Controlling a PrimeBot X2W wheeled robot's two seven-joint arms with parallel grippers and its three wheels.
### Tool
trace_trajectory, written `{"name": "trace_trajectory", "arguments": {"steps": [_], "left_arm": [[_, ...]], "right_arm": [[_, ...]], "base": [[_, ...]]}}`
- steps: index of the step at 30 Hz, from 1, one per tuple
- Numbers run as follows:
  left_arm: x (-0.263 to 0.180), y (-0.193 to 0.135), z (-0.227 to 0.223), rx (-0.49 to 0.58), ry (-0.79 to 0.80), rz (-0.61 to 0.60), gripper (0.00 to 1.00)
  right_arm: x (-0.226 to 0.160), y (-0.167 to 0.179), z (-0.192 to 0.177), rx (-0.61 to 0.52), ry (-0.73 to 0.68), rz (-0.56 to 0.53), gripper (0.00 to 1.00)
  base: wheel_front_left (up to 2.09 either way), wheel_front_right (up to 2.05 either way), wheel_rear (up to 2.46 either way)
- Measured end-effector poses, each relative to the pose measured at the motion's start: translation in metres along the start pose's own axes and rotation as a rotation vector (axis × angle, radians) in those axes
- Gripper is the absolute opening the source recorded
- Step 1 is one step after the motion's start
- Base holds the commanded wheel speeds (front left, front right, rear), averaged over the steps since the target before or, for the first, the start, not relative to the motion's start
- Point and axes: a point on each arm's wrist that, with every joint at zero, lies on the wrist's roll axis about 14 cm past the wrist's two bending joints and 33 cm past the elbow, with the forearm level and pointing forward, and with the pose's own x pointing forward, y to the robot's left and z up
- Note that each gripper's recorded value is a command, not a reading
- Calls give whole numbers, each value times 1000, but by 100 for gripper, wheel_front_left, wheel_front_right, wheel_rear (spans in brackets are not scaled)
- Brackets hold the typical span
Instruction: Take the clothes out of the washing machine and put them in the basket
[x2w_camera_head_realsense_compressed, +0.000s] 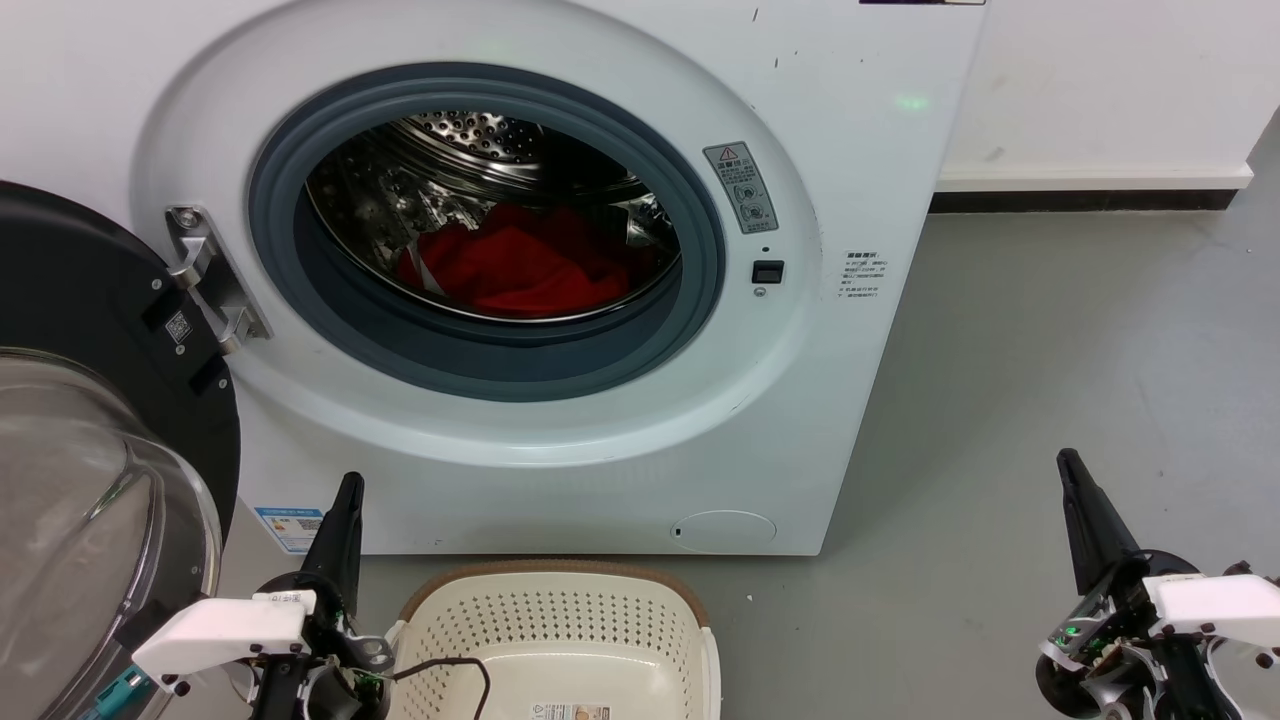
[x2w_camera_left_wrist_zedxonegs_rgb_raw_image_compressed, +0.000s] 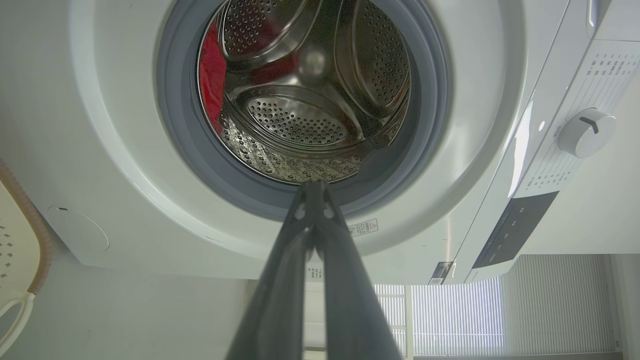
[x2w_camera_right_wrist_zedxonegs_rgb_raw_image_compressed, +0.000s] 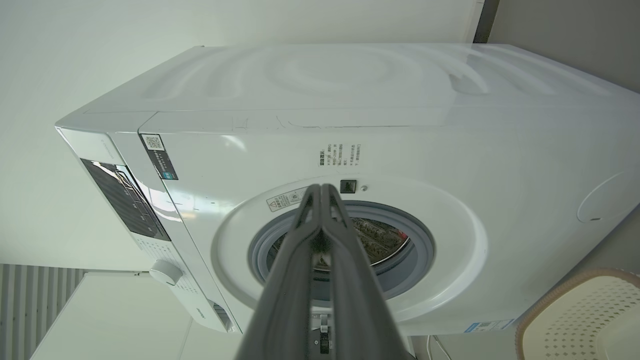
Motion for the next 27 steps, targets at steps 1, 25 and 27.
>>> {"name": "trace_trajectory", "arguments": {"steps": [1, 25, 27], "left_arm": [[0, 0, 0, 0, 0, 0, 0], [-12, 21, 4, 61, -31, 66, 100], [-11, 18, 6, 96, -36, 64, 100]], "right_arm": [[0, 0, 0, 0, 0, 0, 0], [-11, -23, 3, -50, -25, -70, 100], [-11, -20, 4, -80, -31, -64, 100]], "base": [[0, 0, 0], [0, 0, 0], [0, 0, 0]]}}
